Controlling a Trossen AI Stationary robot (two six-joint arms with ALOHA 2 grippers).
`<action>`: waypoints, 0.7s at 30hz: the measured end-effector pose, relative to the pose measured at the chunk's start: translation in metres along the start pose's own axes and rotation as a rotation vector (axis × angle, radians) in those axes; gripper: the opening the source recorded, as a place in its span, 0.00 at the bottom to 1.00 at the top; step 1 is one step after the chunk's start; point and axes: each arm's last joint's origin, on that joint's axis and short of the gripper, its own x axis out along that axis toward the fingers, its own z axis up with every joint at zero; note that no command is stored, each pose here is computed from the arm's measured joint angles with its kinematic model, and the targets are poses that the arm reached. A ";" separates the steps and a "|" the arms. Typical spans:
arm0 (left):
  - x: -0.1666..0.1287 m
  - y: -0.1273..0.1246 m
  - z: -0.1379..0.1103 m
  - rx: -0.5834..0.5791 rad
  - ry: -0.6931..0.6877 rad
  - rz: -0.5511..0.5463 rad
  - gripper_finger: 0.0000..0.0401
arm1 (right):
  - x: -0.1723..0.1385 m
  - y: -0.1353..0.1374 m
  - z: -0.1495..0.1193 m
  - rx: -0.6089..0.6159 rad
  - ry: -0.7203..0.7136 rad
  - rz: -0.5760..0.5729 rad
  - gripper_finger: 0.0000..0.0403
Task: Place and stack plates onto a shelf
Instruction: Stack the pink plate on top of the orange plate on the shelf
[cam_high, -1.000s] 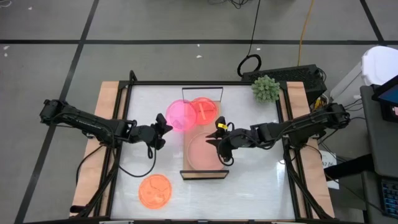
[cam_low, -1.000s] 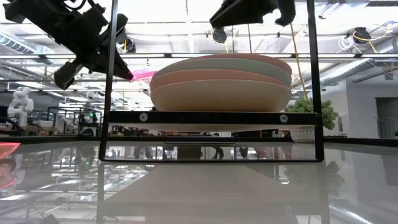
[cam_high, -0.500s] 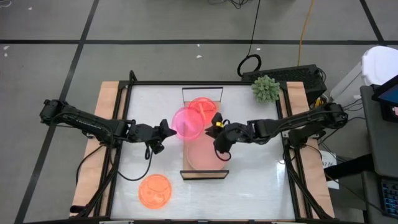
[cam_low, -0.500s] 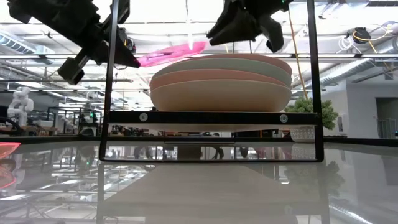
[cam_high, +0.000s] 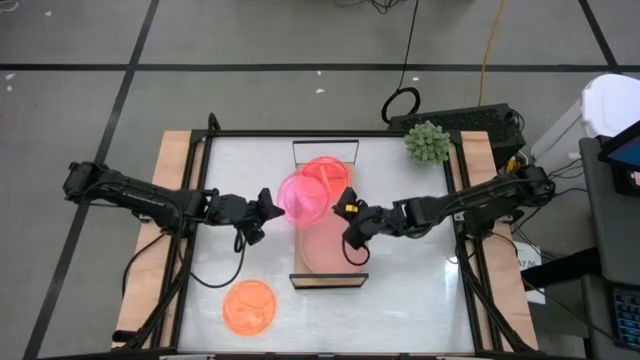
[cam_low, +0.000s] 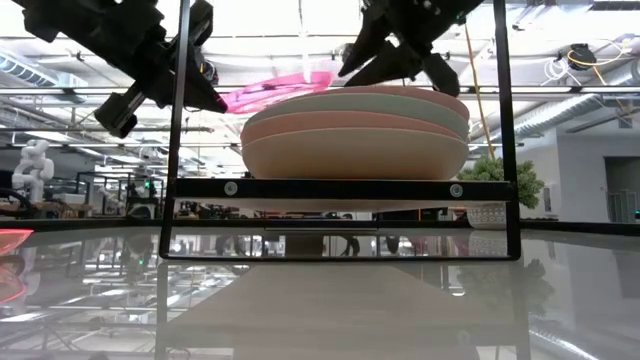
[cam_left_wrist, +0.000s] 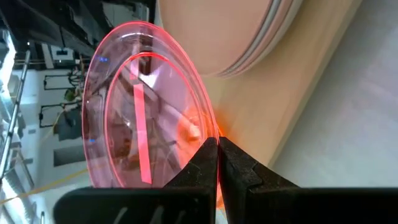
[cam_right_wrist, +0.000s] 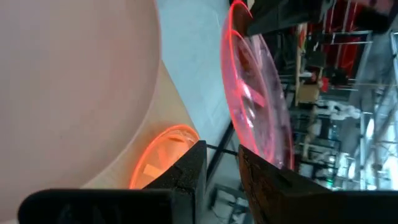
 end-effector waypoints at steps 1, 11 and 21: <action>0.000 0.000 -0.001 -0.002 -0.008 -0.002 0.02 | -0.001 0.001 0.002 -0.013 0.007 -0.006 0.19; 0.004 0.003 -0.013 -0.118 -0.095 -0.040 0.02 | -0.013 0.001 0.021 -0.109 -0.053 -0.082 0.27; 0.006 0.004 -0.010 -0.108 -0.163 -0.037 0.02 | -0.001 -0.006 0.004 -0.067 -0.031 -0.058 0.29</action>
